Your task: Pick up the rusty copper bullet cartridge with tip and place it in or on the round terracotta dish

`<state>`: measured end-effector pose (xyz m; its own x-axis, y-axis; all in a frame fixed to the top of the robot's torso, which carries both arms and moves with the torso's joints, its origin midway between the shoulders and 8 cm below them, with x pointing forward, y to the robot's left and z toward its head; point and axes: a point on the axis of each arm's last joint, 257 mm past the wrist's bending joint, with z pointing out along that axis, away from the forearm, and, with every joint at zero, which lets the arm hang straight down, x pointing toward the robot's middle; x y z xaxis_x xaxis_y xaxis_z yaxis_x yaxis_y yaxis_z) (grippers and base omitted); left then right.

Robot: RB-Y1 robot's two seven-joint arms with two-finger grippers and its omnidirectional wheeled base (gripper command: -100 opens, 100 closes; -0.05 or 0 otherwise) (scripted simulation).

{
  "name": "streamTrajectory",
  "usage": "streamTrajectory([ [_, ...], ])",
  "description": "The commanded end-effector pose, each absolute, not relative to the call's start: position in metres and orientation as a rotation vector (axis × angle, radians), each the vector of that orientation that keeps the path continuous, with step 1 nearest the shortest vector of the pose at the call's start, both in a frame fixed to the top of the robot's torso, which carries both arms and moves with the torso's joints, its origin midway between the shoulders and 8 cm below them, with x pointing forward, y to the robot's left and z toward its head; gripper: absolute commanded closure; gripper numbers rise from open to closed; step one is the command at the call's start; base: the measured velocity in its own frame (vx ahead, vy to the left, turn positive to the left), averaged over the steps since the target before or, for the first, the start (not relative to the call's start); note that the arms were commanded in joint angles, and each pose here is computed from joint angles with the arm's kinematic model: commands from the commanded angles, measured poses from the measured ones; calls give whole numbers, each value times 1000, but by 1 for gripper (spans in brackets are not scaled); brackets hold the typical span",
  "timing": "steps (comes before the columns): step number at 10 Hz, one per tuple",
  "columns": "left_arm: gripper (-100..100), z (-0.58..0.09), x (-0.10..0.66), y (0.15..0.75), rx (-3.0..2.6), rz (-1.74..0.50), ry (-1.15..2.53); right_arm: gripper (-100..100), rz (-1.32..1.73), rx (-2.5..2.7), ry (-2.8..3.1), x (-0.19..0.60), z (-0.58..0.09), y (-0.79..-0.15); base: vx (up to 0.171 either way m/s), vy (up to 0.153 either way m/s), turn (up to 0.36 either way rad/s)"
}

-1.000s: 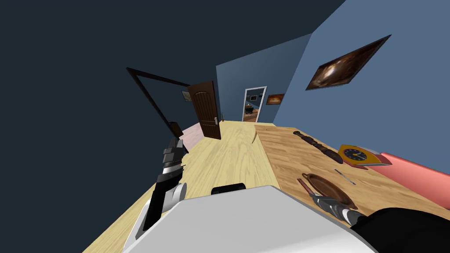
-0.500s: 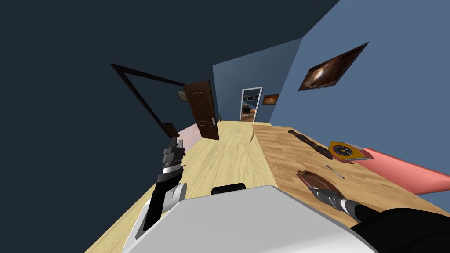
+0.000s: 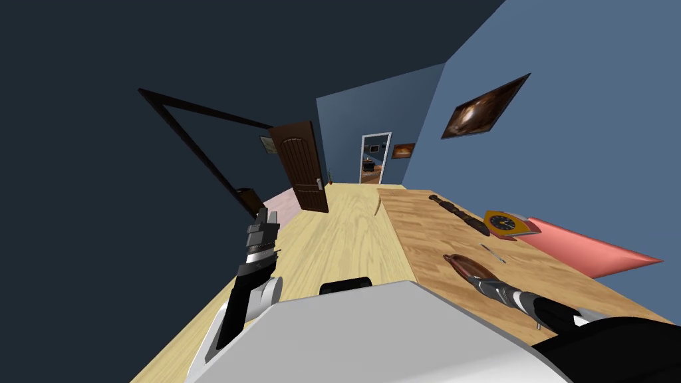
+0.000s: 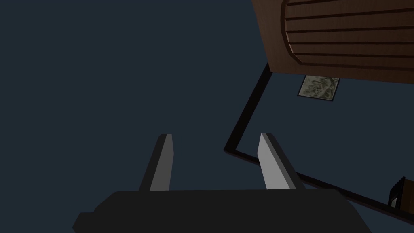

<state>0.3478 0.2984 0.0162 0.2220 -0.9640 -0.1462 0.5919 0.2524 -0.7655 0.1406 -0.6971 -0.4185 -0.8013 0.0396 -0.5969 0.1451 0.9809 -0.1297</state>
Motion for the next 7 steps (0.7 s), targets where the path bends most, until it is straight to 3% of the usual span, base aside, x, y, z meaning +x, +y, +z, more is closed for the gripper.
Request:
streamTrajectory([
  [1,0,16,348,298,-646,-1184,701,100,-215,148,2494,146,-414,-703,16,-17,-55],
  [7,0,16,348,298,-646,-1184,701,100,-187,213,2490,160,-399,-718,18,-28,-76],
])
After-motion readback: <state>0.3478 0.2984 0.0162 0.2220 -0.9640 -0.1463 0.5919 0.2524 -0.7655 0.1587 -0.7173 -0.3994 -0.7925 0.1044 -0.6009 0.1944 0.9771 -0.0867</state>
